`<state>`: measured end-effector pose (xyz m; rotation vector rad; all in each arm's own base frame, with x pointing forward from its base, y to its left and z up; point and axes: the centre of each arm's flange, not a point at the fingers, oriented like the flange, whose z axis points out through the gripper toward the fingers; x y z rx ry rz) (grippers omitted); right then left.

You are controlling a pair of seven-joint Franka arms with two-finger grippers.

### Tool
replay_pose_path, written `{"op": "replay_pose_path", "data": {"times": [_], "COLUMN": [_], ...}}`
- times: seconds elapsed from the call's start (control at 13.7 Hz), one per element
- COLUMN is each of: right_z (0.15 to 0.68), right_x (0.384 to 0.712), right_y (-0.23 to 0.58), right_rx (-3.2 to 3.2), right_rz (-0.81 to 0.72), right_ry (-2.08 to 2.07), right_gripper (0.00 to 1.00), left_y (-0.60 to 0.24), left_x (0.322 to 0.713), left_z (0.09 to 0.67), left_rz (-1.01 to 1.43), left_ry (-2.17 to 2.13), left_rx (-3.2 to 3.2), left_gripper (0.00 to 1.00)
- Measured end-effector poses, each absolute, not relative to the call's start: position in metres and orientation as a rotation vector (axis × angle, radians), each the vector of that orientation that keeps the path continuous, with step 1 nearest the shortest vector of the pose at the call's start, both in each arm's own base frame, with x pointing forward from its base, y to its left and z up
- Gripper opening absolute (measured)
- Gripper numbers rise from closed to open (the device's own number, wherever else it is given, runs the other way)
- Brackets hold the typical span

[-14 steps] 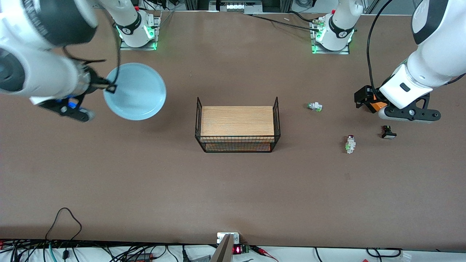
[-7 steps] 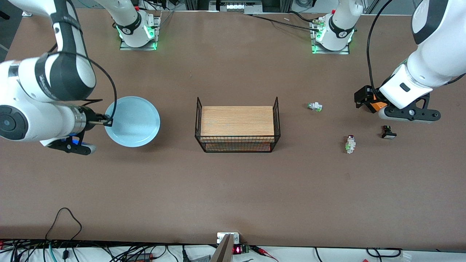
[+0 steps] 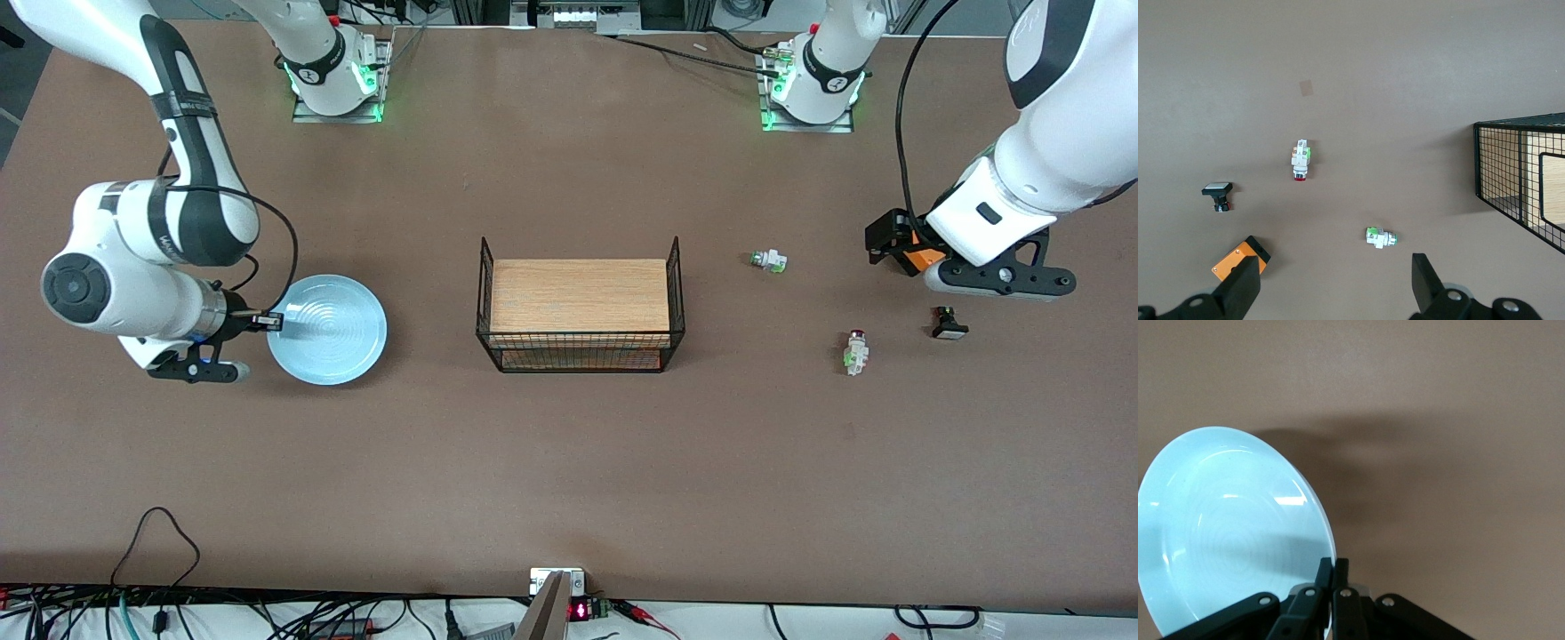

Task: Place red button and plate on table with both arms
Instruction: 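Lower the held plate onto the table beside the basket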

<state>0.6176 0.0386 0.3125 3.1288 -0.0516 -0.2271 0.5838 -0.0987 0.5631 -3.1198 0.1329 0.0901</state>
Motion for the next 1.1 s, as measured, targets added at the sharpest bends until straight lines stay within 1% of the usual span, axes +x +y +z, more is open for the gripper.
{"op": "replay_pose_path", "data": {"times": [0.15, 0.37, 0.66, 1.1], "right_z": [0.298, 0.285, 0.268, 0.22], "right_x": [0.603, 0.592, 0.589, 0.594], "right_y": [0.031, -0.007, -0.051, -0.047], "right_rx": [3.139, 3.143, 3.131, 3.122], "right_rz": [-0.153, -0.054, 0.001, 0.063], "right_ry": [0.012, 0.162, 0.281, 0.299], "right_gripper": [0.03, 0.03, 0.03, 0.03], "left_y": [-0.099, -0.099, -0.099, -0.099], "left_x": [0.584, 0.584, 0.584, 0.584], "left_z": [0.563, 0.563, 0.563, 0.563], "left_rz": [0.09, 0.09, 0.09, 0.09], "left_ry": [0.133, 0.133, 0.133, 0.133], "left_rx": [-3.12, -3.12, -3.12, -3.12], "left_gripper": [1.0, 1.0, 1.0, 1.0]}}
